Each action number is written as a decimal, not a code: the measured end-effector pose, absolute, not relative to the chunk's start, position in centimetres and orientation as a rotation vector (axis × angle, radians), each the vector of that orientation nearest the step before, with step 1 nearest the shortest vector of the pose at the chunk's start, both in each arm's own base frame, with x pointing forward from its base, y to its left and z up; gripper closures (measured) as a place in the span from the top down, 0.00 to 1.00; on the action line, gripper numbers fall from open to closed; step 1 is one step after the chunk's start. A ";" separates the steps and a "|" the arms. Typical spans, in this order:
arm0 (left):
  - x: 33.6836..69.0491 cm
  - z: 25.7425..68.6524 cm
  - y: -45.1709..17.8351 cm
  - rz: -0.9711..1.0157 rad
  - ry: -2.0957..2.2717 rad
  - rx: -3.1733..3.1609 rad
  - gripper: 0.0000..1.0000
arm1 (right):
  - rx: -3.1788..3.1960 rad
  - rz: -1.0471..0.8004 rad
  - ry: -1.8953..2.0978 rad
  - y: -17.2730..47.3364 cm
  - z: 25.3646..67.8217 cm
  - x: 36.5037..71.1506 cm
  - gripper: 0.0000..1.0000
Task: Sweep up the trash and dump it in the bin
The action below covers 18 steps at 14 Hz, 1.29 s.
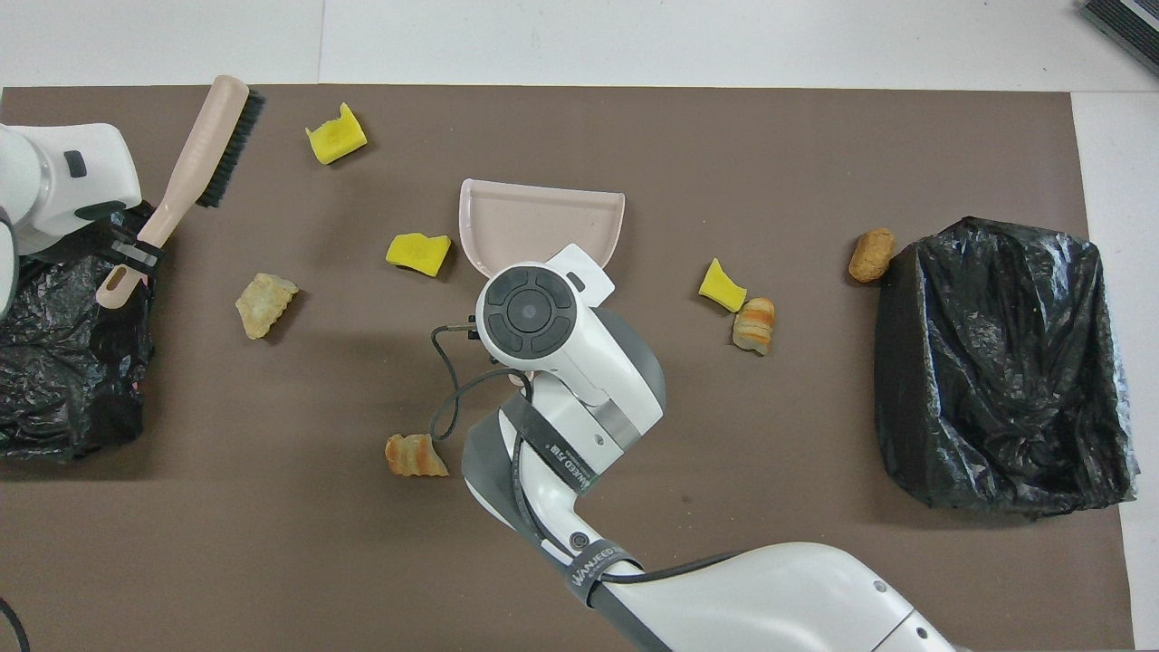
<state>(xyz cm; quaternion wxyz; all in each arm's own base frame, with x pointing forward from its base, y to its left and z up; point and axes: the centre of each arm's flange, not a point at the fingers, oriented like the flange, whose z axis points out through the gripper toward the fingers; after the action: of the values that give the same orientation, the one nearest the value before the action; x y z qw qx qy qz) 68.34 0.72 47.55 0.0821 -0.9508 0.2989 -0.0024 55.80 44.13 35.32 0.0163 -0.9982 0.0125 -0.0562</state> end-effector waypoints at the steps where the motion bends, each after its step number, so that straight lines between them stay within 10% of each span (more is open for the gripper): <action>1: 69.2 46.5 0.5 -0.013 0.917 -2.826 0.26 | -3.113 -0.172 0.035 44.1 35.3 55.8 0.42; 8: 73.5 41.1 -0.5 -0.048 1.012 -2.744 0.26 | -3.118 -0.217 -0.048 41.5 41.0 57.3 0.32; 18: 73.9 37.0 -5.8 0.019 1.308 -2.534 0.26 | -3.024 0.256 -1.151 27.5 47.1 57.6 0.32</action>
<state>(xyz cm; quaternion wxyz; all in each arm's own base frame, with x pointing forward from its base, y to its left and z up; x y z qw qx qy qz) 73.90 -5.85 36.96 0.1442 -0.8793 0.4538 0.0067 57.65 27.46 47.14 -0.0522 -0.9305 -0.3540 0.0788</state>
